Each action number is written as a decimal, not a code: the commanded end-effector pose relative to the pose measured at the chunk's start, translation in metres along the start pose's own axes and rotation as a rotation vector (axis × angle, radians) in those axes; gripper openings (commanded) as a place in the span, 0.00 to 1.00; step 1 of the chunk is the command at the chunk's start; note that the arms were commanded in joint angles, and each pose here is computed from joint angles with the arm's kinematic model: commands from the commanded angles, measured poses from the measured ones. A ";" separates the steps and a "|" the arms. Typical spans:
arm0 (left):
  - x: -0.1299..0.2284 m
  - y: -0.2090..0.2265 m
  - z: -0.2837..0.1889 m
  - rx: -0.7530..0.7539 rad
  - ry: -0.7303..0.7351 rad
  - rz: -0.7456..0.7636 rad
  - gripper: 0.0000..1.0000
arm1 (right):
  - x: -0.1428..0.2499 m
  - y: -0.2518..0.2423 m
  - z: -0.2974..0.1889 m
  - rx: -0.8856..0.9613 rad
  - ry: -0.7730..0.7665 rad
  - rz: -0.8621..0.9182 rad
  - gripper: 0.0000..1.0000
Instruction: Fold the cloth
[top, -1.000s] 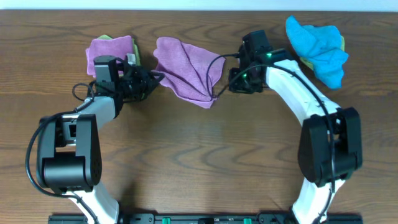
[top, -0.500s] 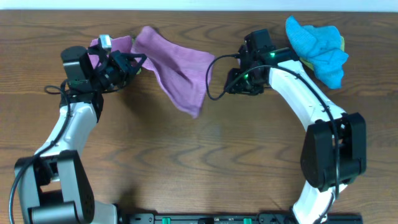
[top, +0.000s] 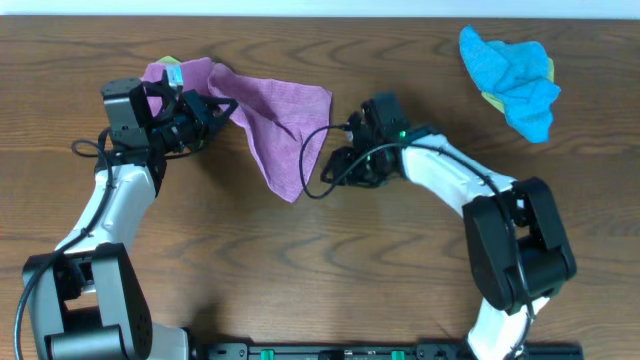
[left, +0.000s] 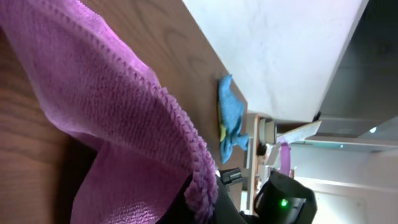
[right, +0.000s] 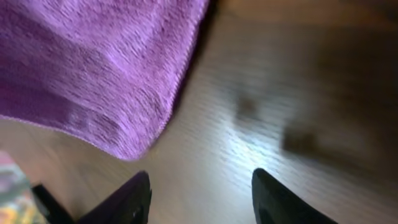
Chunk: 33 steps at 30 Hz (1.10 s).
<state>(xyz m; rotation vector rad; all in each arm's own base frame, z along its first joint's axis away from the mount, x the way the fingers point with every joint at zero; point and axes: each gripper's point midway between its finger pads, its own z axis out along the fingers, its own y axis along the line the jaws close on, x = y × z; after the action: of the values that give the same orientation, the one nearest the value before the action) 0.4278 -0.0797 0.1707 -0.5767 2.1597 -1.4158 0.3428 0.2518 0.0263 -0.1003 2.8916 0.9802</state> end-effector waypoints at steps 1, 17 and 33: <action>-0.003 -0.005 -0.001 0.007 0.001 0.055 0.06 | 0.018 0.011 0.009 -0.077 0.037 0.114 0.54; 0.000 -0.007 -0.002 0.018 0.014 0.058 0.06 | 0.024 0.032 0.043 -0.082 -0.072 0.134 0.56; 0.003 -0.009 -0.002 0.033 0.032 0.057 0.05 | 0.008 0.026 0.061 -0.079 -0.145 0.138 0.55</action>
<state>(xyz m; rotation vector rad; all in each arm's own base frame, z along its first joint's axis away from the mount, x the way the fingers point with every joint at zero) 0.4242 -0.0827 0.1707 -0.5370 2.1699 -1.4285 0.3404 0.3148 0.0149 0.1113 2.7142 1.1702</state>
